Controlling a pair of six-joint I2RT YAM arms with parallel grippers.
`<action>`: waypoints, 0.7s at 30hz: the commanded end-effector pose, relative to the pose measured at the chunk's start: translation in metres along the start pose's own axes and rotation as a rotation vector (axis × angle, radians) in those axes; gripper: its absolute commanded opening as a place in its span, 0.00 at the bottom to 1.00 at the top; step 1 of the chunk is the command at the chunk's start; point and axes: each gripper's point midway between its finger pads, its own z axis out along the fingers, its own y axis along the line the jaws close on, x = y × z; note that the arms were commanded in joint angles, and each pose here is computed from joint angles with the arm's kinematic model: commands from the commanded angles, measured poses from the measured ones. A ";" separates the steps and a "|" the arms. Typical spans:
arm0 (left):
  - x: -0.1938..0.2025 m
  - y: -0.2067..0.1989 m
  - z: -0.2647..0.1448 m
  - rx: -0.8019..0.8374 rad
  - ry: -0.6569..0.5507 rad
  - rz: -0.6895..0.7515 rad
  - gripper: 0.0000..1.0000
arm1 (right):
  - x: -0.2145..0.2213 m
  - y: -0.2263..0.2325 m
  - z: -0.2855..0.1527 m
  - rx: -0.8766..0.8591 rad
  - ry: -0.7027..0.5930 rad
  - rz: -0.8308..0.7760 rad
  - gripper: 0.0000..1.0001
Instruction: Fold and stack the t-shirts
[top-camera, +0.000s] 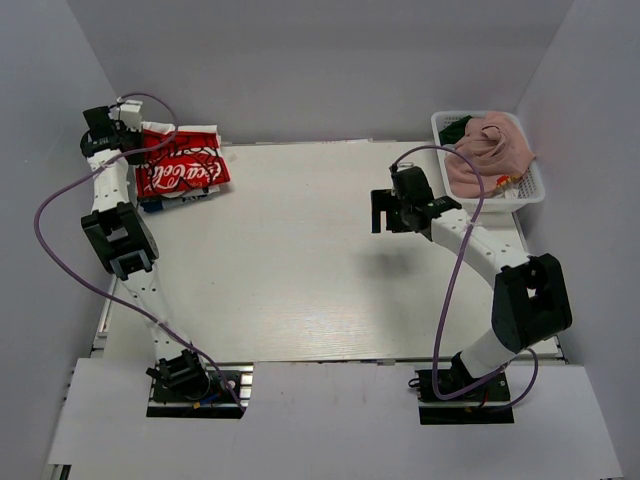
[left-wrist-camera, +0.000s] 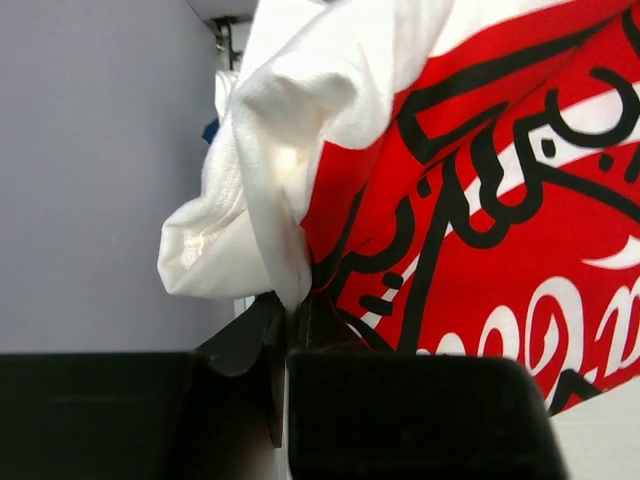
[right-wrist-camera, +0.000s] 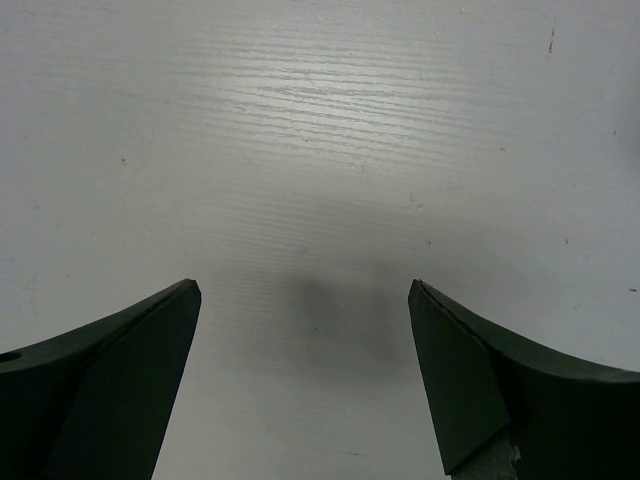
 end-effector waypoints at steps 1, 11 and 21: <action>-0.036 0.020 -0.009 -0.086 -0.118 0.015 0.00 | -0.014 0.008 -0.008 -0.025 -0.012 -0.007 0.90; -0.058 0.027 -0.020 -0.129 -0.180 -0.111 1.00 | -0.017 0.016 -0.025 -0.082 -0.052 0.017 0.90; -0.098 -0.004 -0.069 -0.042 -0.265 -0.229 1.00 | -0.013 0.009 -0.047 -0.090 -0.138 0.026 0.90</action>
